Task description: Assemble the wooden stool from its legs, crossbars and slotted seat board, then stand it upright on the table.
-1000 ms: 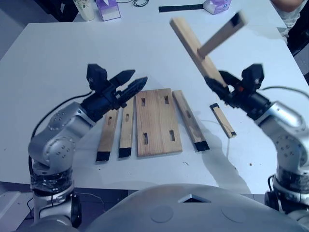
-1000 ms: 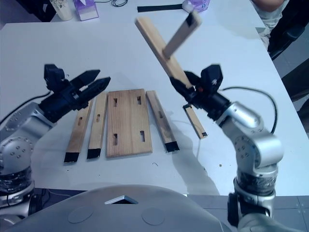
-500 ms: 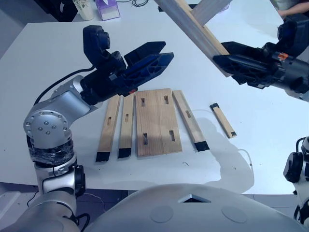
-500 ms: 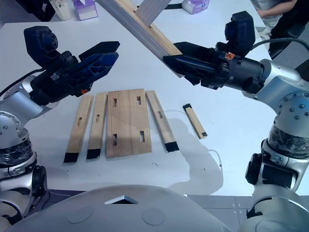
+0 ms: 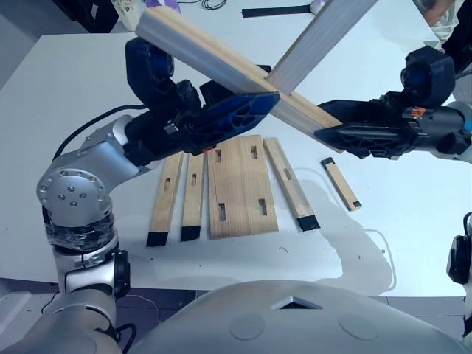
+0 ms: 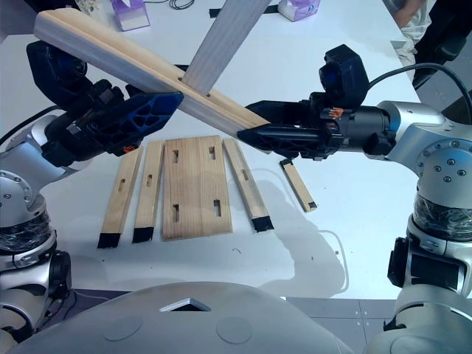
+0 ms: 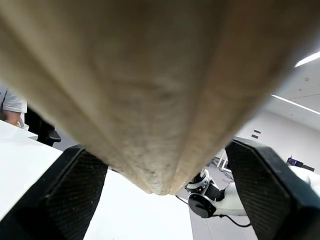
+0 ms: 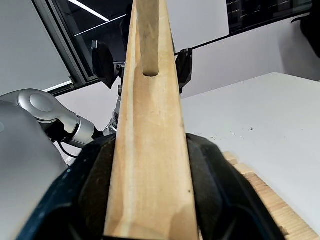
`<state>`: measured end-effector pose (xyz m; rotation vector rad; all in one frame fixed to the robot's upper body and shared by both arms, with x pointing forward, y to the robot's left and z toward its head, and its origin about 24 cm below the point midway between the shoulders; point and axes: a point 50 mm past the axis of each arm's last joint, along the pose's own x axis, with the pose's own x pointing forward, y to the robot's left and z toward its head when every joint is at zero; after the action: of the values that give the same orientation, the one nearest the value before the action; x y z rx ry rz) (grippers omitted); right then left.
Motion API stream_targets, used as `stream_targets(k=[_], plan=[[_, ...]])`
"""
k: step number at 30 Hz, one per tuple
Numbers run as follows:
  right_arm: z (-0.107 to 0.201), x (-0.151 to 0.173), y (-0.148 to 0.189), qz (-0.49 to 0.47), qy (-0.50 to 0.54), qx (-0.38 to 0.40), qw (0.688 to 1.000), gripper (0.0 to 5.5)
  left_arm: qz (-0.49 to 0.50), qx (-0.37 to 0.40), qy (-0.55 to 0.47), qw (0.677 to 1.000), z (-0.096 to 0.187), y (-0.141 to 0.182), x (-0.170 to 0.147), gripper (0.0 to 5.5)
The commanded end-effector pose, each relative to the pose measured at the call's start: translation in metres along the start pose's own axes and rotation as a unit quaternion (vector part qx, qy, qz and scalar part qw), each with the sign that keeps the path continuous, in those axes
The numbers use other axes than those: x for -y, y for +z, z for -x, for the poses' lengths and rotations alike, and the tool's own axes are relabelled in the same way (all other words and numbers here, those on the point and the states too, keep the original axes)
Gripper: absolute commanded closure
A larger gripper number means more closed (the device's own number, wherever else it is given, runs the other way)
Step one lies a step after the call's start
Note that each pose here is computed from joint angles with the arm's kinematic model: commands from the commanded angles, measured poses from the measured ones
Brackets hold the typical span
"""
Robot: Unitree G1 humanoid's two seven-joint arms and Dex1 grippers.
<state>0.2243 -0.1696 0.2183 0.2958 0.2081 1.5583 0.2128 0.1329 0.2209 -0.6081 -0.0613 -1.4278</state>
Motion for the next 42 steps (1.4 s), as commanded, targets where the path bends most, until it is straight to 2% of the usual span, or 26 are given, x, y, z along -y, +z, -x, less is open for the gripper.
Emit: stream_targets(k=[1, 5, 7, 11, 18, 19, 24, 29, 33, 36, 42], plan=[[-0.001, -0.002, -0.002, 0.001, 0.004, -0.016, 1.0, 3.45, -0.006, -0.017, -0.001, 1.0, -0.001, -0.003, 0.001, 1.7], [-0.001, -0.001, -0.003, 0.004, 0.002, -0.022, 1.0, 3.45, -0.008, -0.018, -0.013, 1.0, 0.0, -0.005, 0.004, 2.18], [0.0, -0.002, -0.004, 0.006, 0.001, -0.028, 1.0, 3.45, -0.006, -0.02, -0.014, 1.0, 0.0, -0.006, 0.005, 2.69], [-0.001, -0.002, -0.006, 0.01, 0.003, -0.037, 0.999, 3.45, 0.001, -0.033, -0.021, 0.999, 0.002, -0.011, 0.007, 3.36], [0.0, -0.001, -0.008, 0.023, -0.007, -0.053, 0.998, 3.45, 0.005, -0.05, -0.02, 0.999, 0.005, -0.016, 0.007, 3.4], [0.0, 0.001, -0.01, 0.028, -0.021, -0.058, 0.998, 3.07, 0.005, -0.051, -0.02, 0.998, 0.005, -0.017, 0.007, 3.4], [0.01, 0.006, -0.028, 0.04, -0.045, -0.123, 0.991, 2.21, -0.006, -0.043, -0.01, 0.999, 0.007, -0.014, 0.006, 3.4], [0.04, 0.017, -0.043, 0.04, -0.114, -0.16, 0.98, 2.17, -0.077, -0.057, 0.042, 0.994, 0.017, 0.004, 0.0, 3.41], [0.07, 0.021, -0.053, 0.038, -0.189, -0.167, 0.967, 2.17, -0.137, -0.112, 0.075, 0.981, 0.036, 0.017, 0.006, 3.41], [0.08, 0.014, -0.062, 0.035, -0.221, -0.166, 0.96, 2.17, -0.164, -0.16, 0.079, 0.97, 0.045, 0.022, 0.012, 3.41], [0.082, -0.007, -0.082, 0.035, -0.262, -0.165, 0.95, 2.17, -0.204, -0.332, 0.074, 0.918, 0.078, -0.005, 0.024, 3.41]])
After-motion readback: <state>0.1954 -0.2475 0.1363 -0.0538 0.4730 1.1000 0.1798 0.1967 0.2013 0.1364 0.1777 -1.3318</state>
